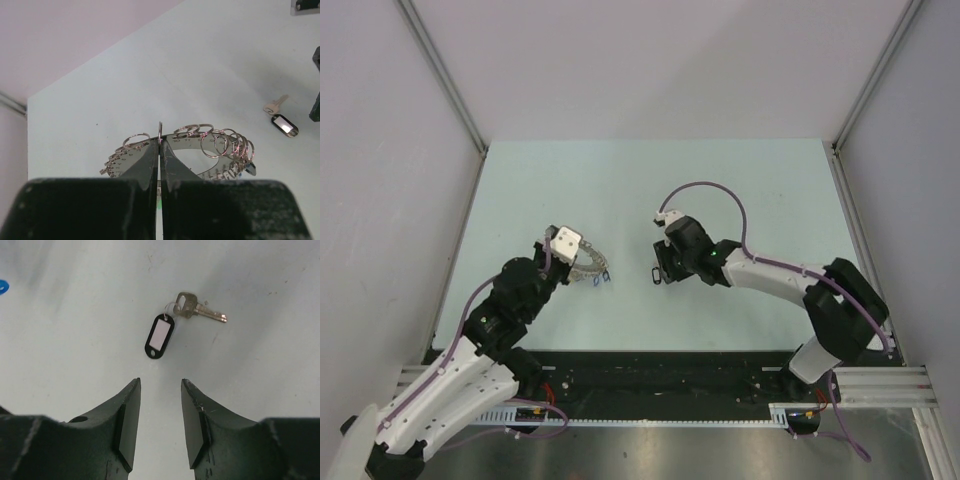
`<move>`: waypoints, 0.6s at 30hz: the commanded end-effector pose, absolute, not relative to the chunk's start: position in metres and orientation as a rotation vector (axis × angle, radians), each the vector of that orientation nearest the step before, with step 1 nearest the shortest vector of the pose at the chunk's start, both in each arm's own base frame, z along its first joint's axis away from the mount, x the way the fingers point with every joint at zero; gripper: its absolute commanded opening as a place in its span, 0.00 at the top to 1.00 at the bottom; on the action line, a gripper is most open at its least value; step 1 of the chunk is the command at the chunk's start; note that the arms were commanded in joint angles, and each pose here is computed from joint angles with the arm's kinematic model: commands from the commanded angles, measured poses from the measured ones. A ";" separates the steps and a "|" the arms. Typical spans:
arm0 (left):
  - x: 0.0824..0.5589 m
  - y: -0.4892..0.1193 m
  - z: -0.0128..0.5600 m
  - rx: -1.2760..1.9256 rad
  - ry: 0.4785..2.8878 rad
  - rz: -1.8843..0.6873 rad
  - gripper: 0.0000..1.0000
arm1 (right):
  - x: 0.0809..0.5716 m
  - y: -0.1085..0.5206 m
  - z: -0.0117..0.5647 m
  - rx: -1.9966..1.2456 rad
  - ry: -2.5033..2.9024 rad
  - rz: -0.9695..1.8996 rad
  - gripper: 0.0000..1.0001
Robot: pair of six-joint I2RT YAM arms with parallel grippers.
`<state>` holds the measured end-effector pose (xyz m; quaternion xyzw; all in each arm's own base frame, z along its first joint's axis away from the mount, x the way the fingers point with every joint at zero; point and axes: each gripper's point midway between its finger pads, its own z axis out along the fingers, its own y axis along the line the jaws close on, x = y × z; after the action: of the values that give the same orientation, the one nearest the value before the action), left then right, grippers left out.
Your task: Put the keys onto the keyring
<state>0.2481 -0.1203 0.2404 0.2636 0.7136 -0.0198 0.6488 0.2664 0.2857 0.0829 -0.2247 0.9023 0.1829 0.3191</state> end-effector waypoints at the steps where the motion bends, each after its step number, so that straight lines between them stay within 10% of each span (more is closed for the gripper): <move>1: 0.257 -0.107 0.275 0.422 1.528 -0.032 1.00 | 0.297 0.309 0.084 -0.435 2.349 0.461 0.58; 14: 0.252 -0.105 0.282 0.401 1.485 -0.056 0.99 | 0.302 0.331 0.038 -0.437 2.381 0.385 0.55; 18: 0.251 -0.105 0.283 0.403 1.481 -0.060 1.00 | 0.298 0.330 0.026 -0.498 2.406 0.306 0.68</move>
<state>0.2484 -0.1081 0.2524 0.2225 0.7005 -0.0129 0.6780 0.2867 0.3212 0.0235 -0.1853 0.9238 0.1364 0.3061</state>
